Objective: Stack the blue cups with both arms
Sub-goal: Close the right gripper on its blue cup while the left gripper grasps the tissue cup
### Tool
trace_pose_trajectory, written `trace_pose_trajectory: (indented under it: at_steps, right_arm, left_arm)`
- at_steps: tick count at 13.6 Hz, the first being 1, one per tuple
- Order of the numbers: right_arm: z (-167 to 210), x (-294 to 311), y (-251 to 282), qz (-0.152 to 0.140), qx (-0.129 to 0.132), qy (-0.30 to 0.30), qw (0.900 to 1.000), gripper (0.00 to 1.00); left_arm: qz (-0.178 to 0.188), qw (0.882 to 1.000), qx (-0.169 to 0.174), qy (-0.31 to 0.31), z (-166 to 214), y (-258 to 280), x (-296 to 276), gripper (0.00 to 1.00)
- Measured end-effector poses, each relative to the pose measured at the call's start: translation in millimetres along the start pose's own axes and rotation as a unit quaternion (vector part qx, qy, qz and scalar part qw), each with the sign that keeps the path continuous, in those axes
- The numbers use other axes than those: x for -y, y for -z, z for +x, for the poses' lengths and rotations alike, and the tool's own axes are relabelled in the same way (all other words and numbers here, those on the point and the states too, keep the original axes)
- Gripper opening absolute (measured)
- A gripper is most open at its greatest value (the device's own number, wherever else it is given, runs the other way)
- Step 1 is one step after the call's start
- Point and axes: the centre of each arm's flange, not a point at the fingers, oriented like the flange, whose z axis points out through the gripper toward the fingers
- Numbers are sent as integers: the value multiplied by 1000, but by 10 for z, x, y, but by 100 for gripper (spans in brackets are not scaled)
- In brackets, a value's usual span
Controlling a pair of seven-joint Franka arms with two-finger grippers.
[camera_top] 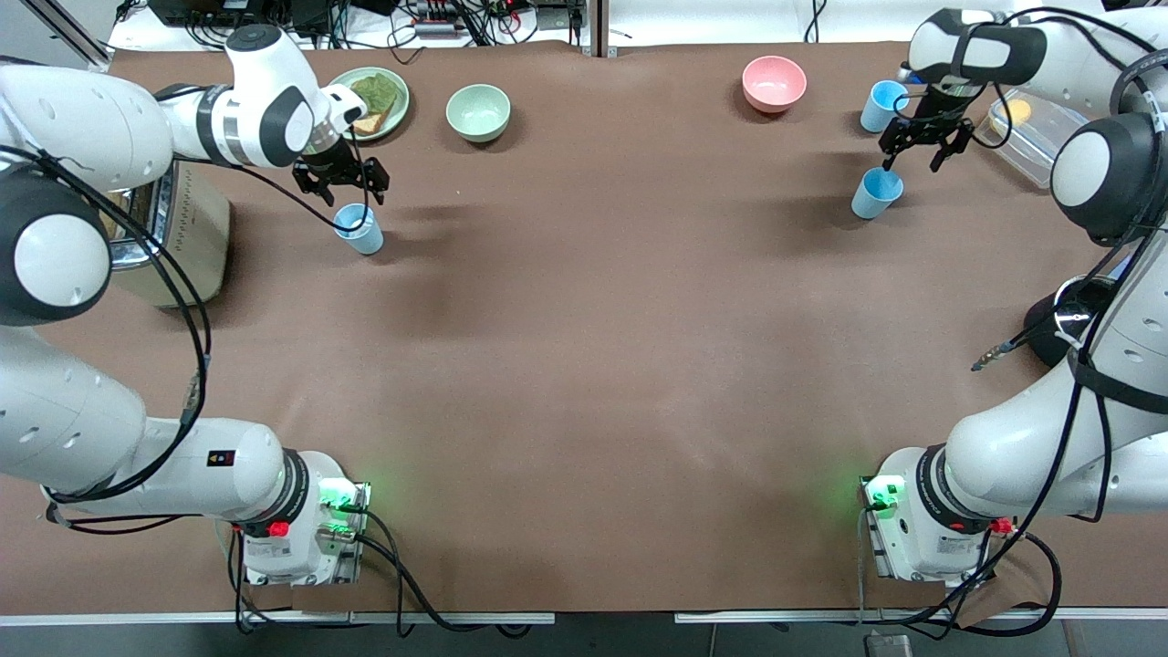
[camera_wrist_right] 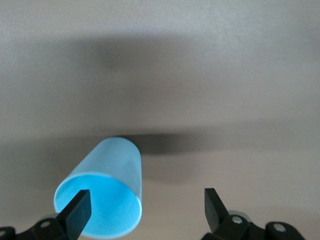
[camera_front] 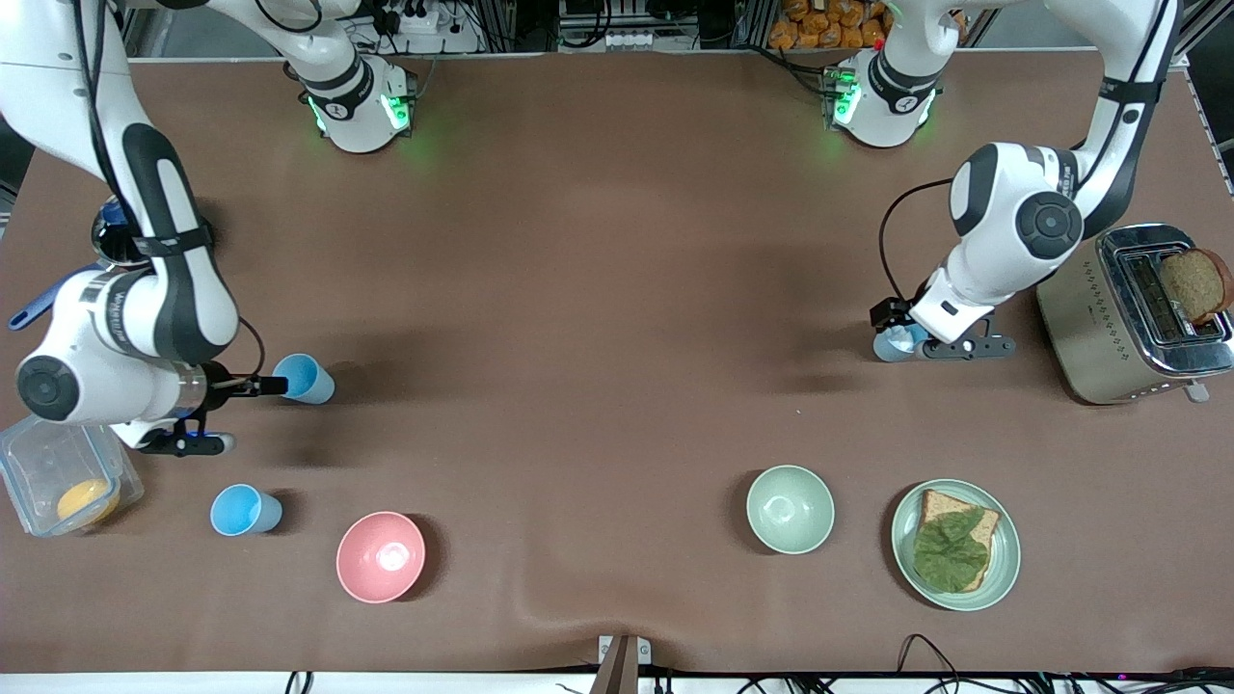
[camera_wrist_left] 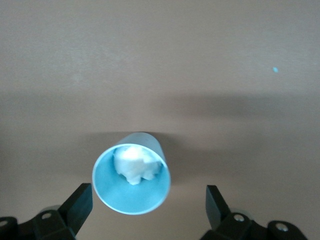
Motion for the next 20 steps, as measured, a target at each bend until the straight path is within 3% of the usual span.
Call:
trace_pose_trajectory:
  at_steps: [2, 6, 7, 8, 9, 12, 13, 16, 17, 18, 20]
  right_arm:
    - [-48, 13, -239, -2, -12, 1, 1000, 100]
    - [-96, 8, -359, -2, -8, 0, 1000, 100]
    - [-97, 8, -360, -2, -7, 0, 1000, 91]
    - [-102, 9, -363, -1, -5, 0, 1000, 91]
    - [-113, 17, -371, -1, 0, 1, 1000, 85]
    - [-115, 84, -365, -2, 3, 6, 1000, 48]
    - [-117, 97, -353, -2, 2, 7, 1000, 35]
    - [-136, 121, -308, -2, 8, 9, 1000, 4]
    - [-138, 126, -293, -2, 8, 9, 1000, 4]
    - [-140, 127, -285, -2, 7, 9, 1000, 4]
    - [-141, 130, -279, -2, 7, 10, 1000, 4]
  left_arm:
    - [-2, 1000, 6, -7, 25, -90, 175, 96]
    - [-4, 1000, 17, -2, 34, -210, 492, 86]
    - [-4, 1000, 20, -5, 17, -235, 460, 85]
    - [-5, 1000, 22, -9, -3, -258, 412, 85]
    - [-5, 1000, 25, -14, -22, -281, 368, 79]
    - [-5, 999, 33, -17, -66, -353, 336, 73]
    - [-5, 999, 35, -17, -77, -369, 337, 67]
    - [-5, 999, 40, -17, -94, -415, 338, 60]
    - [-6, 999, 41, -17, -94, -451, 337, 54]
    - [-7, 999, 40, -17, -90, -498, 336, 54]
    - [-9, 999, 40, -17, -81, -590, 332, 39]
